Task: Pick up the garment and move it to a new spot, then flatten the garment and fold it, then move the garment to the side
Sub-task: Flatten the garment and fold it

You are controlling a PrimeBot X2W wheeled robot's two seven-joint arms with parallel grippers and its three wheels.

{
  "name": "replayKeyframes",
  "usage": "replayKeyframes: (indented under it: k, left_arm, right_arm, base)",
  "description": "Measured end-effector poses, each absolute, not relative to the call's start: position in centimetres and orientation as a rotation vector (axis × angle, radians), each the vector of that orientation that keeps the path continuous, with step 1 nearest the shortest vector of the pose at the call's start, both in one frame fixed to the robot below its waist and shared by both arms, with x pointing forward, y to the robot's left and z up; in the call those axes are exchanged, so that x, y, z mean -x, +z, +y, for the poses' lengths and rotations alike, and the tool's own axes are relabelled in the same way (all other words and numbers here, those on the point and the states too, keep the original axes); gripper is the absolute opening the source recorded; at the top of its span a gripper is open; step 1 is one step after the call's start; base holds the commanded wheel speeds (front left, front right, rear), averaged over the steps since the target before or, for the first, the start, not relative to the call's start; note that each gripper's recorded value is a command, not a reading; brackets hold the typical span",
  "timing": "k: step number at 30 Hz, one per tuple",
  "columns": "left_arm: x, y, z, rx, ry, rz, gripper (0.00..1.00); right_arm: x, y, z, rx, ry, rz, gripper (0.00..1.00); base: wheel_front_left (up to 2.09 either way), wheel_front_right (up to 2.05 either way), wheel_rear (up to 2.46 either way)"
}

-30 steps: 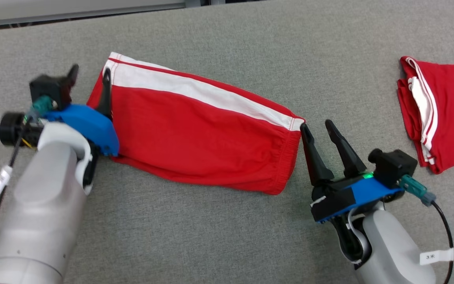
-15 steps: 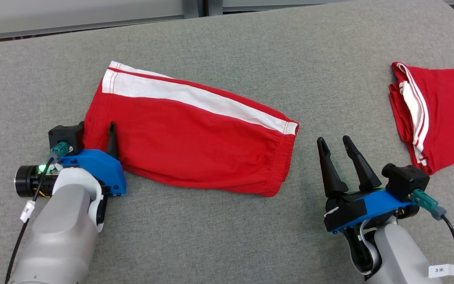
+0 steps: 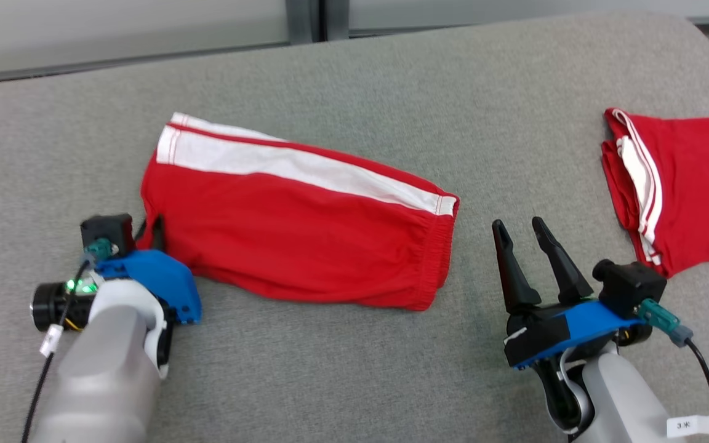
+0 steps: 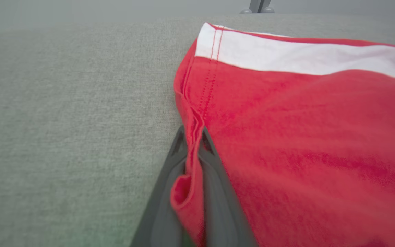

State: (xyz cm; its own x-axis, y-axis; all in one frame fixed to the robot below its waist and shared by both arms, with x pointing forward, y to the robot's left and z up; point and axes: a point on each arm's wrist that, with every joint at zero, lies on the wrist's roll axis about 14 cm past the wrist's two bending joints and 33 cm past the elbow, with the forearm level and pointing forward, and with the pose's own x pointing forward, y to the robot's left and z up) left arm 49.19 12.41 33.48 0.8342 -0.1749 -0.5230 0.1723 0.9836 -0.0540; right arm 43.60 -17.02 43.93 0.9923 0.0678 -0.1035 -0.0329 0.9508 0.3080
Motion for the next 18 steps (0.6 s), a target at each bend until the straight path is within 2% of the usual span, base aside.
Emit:
replayKeyframes:
  k: [10, 18]
  left_arm:
    - [-43.1, 35.2, 14.4, 0.130, -0.078, 0.518, 0.00]
    - [-37.6, 34.3, 15.7, 0.189, 0.005, 0.528, 0.00]
  right_arm:
    - [-41.6, 45.2, -14.8, -0.301, 0.111, 0.100, 1.00]
    - [-41.7, 44.7, -11.1, -0.306, 0.211, 0.129, 1.00]
  base:
    - [0.00, 0.00, 0.00]
    - [0.00, 0.00, 0.00]
